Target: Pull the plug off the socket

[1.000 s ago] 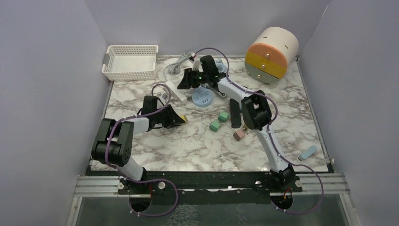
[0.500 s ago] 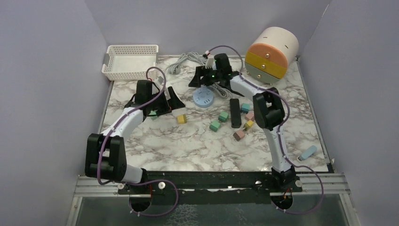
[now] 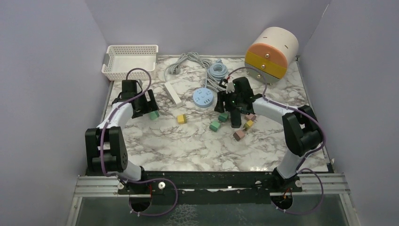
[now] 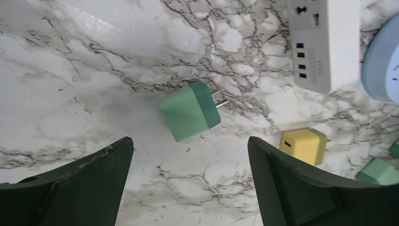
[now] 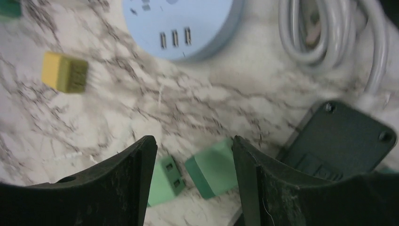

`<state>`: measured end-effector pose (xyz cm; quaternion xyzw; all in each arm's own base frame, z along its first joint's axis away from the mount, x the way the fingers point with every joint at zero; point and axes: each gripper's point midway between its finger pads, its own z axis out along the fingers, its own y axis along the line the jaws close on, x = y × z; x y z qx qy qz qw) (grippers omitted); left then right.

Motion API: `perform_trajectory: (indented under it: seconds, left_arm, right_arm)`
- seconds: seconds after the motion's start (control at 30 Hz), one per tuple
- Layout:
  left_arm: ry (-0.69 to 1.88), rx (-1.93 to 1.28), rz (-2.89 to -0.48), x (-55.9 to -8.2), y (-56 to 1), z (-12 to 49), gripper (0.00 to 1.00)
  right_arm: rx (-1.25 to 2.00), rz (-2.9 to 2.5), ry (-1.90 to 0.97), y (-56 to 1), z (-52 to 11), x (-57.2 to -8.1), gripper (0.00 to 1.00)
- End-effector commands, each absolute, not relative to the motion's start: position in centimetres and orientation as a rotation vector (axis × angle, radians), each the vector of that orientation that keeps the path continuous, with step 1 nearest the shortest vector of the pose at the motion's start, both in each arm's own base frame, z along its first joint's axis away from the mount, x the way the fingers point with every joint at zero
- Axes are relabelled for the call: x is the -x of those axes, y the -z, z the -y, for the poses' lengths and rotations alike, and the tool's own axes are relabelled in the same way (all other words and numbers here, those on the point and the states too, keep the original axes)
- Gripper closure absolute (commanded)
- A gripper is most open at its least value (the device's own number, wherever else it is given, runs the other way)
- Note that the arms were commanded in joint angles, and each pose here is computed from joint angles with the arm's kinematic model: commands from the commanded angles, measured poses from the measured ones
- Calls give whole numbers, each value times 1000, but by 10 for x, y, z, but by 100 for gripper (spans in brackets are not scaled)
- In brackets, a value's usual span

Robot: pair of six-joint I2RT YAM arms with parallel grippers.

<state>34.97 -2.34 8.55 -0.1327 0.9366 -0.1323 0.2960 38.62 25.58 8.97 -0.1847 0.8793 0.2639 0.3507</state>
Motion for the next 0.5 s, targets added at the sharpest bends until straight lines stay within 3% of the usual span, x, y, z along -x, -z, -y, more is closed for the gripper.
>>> perform_trajectory:
  seconds: [0.0, 0.27, 0.47]
  left_arm:
    - [227, 313, -2521, -358, -70, 8, 9]
    - [274, 280, -2544, -368, -56, 14, 16]
    - [375, 284, -2581, -352, -44, 32, 35]
  right_arm:
    - [455, -2362, -570, -72, -228, -363, 35]
    - [466, -2460, -516, -36, -222, -349, 39]
    - [568, -2489, -538, -27, -245, -326, 46]
